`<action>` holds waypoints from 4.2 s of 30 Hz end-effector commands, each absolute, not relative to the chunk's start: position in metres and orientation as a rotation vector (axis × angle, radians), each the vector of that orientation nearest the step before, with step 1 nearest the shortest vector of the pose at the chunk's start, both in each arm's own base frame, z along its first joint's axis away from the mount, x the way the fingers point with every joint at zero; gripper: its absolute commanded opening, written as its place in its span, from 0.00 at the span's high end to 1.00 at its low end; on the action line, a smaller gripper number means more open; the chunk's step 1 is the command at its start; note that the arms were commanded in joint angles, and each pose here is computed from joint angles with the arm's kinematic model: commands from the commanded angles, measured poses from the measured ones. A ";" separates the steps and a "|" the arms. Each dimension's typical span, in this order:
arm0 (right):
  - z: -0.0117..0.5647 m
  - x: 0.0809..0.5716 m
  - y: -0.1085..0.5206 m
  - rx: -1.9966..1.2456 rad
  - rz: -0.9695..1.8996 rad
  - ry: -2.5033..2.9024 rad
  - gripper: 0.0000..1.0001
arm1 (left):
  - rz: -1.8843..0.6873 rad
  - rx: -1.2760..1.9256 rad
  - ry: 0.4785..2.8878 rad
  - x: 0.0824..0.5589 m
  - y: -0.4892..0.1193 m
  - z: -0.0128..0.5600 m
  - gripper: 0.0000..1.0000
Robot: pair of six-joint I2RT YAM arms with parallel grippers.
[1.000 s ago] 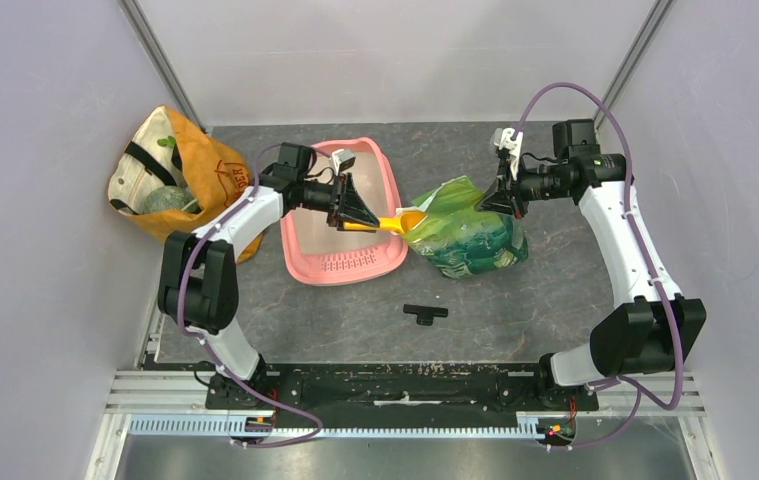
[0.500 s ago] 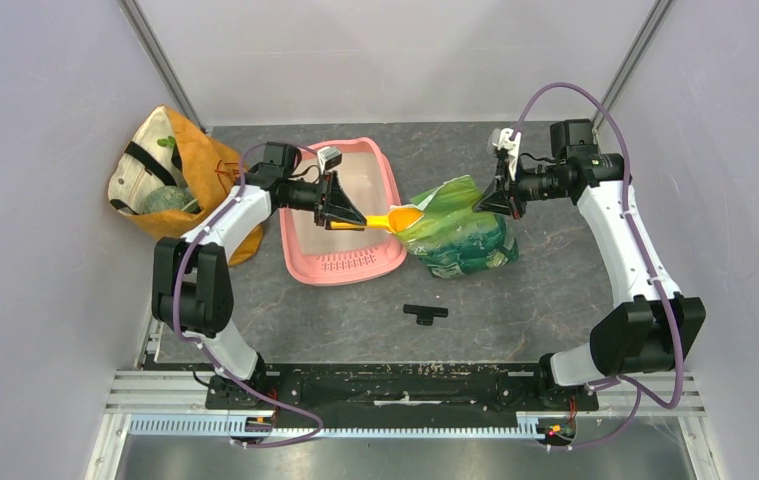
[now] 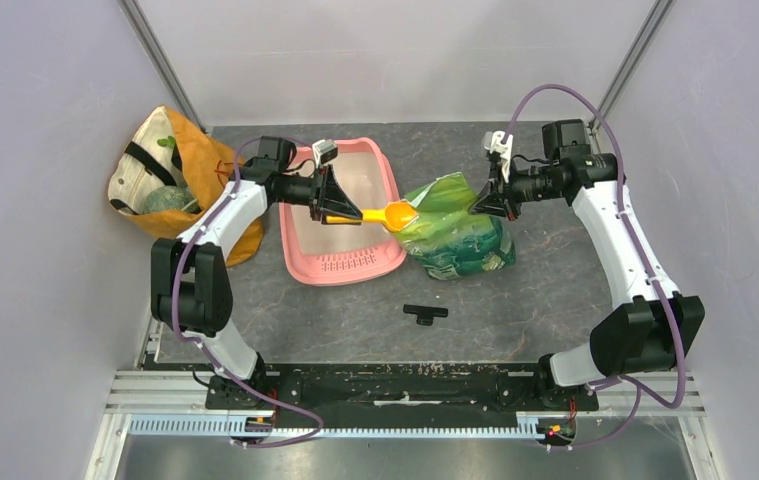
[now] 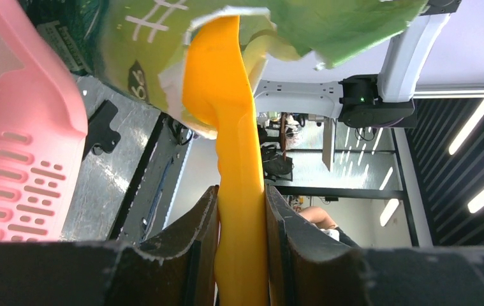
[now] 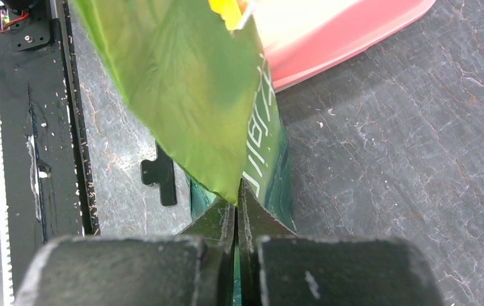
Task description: Fill the litter box with clean litter
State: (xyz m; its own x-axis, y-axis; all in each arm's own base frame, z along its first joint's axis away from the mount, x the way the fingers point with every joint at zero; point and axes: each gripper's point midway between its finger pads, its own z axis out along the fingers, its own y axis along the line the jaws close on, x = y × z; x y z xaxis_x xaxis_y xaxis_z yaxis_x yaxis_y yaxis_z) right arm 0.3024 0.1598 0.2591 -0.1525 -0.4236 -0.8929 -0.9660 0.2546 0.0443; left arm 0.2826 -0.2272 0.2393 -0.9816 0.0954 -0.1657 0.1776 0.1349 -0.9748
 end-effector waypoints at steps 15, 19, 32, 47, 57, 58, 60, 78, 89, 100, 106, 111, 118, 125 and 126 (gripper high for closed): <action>0.283 0.310 0.165 -1.312 0.780 1.633 1.00 | -2.134 0.277 2.167 0.276 -0.195 0.275 0.98; 0.281 0.311 0.165 -1.311 0.784 1.642 1.00 | -2.126 0.254 2.148 0.277 -0.188 0.279 0.98; 0.284 0.312 0.165 -1.313 0.778 1.641 1.00 | -2.069 0.139 2.118 0.275 -0.160 0.275 0.98; 0.284 0.316 0.166 -1.310 0.787 1.643 1.00 | -1.783 -0.018 2.231 0.282 -0.116 0.262 0.98; 0.281 0.317 0.165 -1.306 0.786 1.656 1.00 | -1.159 -0.058 2.457 0.315 -0.092 0.240 0.98; 0.281 0.318 0.165 -1.305 0.788 1.659 1.00 | -1.107 -0.037 2.464 0.318 -0.092 0.241 0.98; 0.281 0.318 0.165 -1.306 0.786 1.659 1.00 | -0.988 0.002 2.492 0.320 -0.091 0.240 0.98; 0.282 0.314 0.164 -1.316 0.783 1.649 1.00 | -0.400 0.651 2.375 0.306 -0.116 0.280 0.98; 0.282 0.308 0.162 -1.342 0.763 1.639 1.00 | -1.049 0.870 2.209 0.254 -0.185 0.334 0.98; 0.283 0.303 0.161 -1.354 0.751 1.625 1.00 | -1.029 0.961 2.312 0.253 -0.204 0.306 0.98; 0.289 0.301 0.154 -1.338 0.734 1.623 1.00 | -1.010 0.927 2.396 0.264 -0.227 0.295 0.98; 0.291 0.295 0.146 -1.360 0.714 1.627 1.00 | -1.003 0.829 2.526 0.265 -0.253 0.273 0.98; 0.284 0.291 0.143 -1.389 0.712 1.639 1.00 | -0.865 0.499 2.790 0.281 -0.280 0.221 0.98; 0.284 0.292 0.142 -1.393 0.702 1.645 1.00 | -0.877 0.388 2.909 0.290 -0.305 0.191 0.98; 0.284 0.292 0.143 -1.393 0.704 1.644 1.00 | -0.892 0.385 2.925 0.288 -0.308 0.188 0.98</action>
State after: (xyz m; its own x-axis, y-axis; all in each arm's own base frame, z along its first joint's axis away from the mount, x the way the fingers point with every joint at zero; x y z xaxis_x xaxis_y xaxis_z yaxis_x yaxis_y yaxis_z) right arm 0.2888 0.1389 0.2467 -0.1502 -0.5256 -0.8373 -0.9693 0.2452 0.0199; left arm 0.2769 -0.3080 0.2037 -0.9272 0.3122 -0.2068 0.3732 0.7252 -0.5786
